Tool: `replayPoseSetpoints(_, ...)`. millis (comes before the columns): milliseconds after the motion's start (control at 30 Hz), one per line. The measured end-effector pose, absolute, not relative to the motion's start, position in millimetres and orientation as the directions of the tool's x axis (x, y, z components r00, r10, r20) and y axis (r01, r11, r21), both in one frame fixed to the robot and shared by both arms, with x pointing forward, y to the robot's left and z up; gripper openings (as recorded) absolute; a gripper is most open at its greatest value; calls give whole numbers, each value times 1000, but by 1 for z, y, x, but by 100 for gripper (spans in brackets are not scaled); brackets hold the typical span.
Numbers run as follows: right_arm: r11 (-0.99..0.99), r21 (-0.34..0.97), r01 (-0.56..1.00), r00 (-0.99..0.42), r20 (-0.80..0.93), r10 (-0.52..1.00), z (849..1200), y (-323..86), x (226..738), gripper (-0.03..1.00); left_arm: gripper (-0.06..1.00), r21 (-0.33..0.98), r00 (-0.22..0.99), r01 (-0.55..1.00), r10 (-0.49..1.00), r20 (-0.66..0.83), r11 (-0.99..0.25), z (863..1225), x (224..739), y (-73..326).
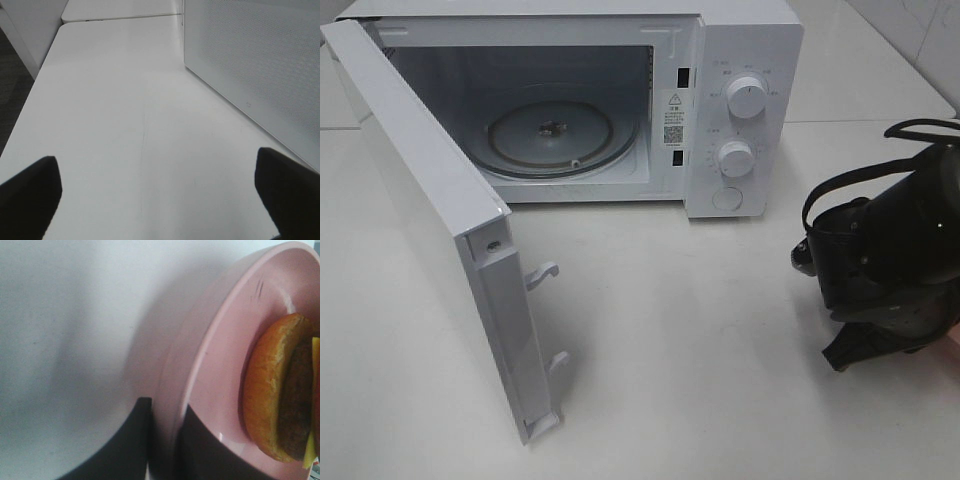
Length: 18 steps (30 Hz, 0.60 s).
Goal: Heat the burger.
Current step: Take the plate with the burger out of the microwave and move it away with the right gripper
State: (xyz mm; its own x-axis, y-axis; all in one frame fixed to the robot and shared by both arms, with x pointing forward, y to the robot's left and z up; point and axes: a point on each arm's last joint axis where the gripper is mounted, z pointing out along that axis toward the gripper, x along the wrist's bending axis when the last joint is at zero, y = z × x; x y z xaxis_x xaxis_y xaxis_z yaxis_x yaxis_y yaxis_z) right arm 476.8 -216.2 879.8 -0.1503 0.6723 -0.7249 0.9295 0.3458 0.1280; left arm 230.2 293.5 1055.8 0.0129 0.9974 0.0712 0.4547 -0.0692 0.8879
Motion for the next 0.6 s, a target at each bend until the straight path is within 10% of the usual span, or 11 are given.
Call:
replayPoseSetpoints(367, 333, 108, 937, -151, -733, 664, 856, -216, 478, 14, 97, 888, 13, 455, 997, 71, -69, 1056, 230, 294)
replayPoseSetpoints(600, 341, 123, 932, -142, -742, 656, 857, -216, 479, 34, 97, 888, 13, 455, 997, 71, -69, 1056, 230, 294)
